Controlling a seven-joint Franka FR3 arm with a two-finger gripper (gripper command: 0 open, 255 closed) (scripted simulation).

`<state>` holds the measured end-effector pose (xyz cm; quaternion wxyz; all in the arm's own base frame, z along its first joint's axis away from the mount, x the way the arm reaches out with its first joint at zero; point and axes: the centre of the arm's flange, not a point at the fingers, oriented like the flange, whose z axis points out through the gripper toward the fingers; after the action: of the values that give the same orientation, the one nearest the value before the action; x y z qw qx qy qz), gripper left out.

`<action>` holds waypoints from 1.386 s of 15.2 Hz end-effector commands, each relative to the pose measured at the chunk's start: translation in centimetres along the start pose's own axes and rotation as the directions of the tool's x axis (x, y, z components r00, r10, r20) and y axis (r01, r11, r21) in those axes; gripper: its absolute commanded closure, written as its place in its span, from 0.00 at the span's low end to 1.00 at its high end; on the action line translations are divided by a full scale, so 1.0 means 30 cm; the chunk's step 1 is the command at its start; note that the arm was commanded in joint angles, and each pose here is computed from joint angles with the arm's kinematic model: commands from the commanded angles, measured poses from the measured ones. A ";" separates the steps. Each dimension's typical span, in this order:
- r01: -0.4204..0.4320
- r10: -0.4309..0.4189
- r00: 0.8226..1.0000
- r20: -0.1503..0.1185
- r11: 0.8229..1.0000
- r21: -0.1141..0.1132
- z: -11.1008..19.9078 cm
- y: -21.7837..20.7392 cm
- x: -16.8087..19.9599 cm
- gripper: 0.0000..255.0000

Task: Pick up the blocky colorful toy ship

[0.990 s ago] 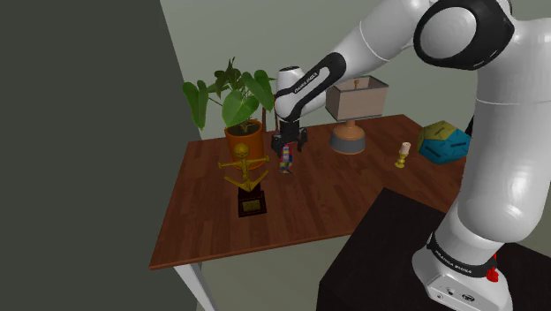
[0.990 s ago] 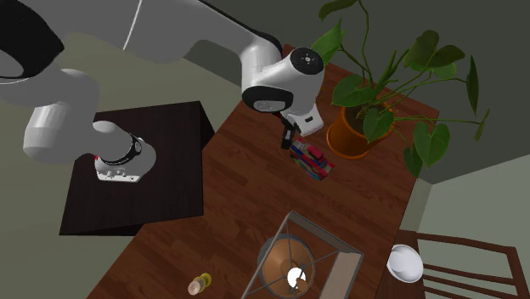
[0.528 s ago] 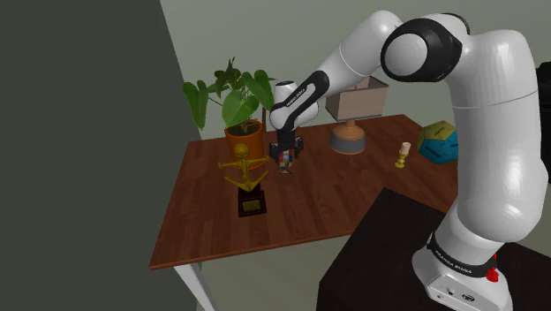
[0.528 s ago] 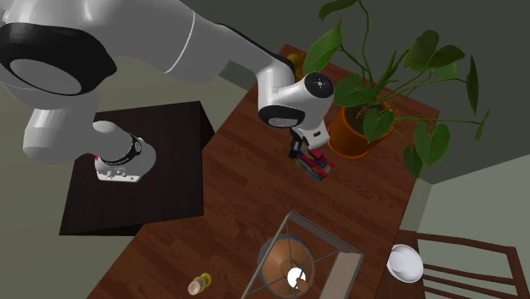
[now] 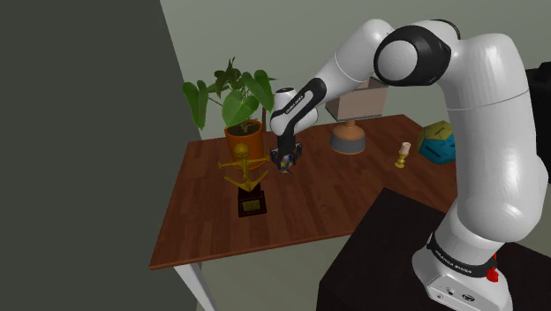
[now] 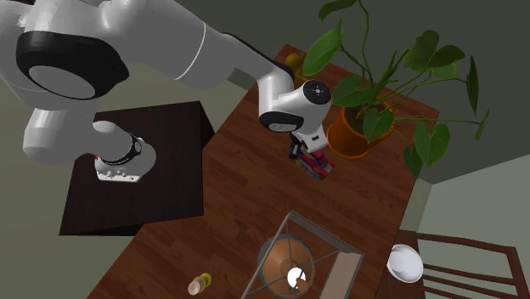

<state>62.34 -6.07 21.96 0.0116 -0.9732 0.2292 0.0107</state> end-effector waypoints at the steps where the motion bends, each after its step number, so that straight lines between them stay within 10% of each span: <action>1: 0.000 0.000 1.000 0.000 1.000 0.000 0.002 0.000 0.000 1.00; 21: 0.000 0.000 1.000 0.000 1.000 0.000 -0.228 -0.004 -0.005 1.00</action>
<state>62.31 -6.14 28.16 0.0116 -0.9733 0.2292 0.0113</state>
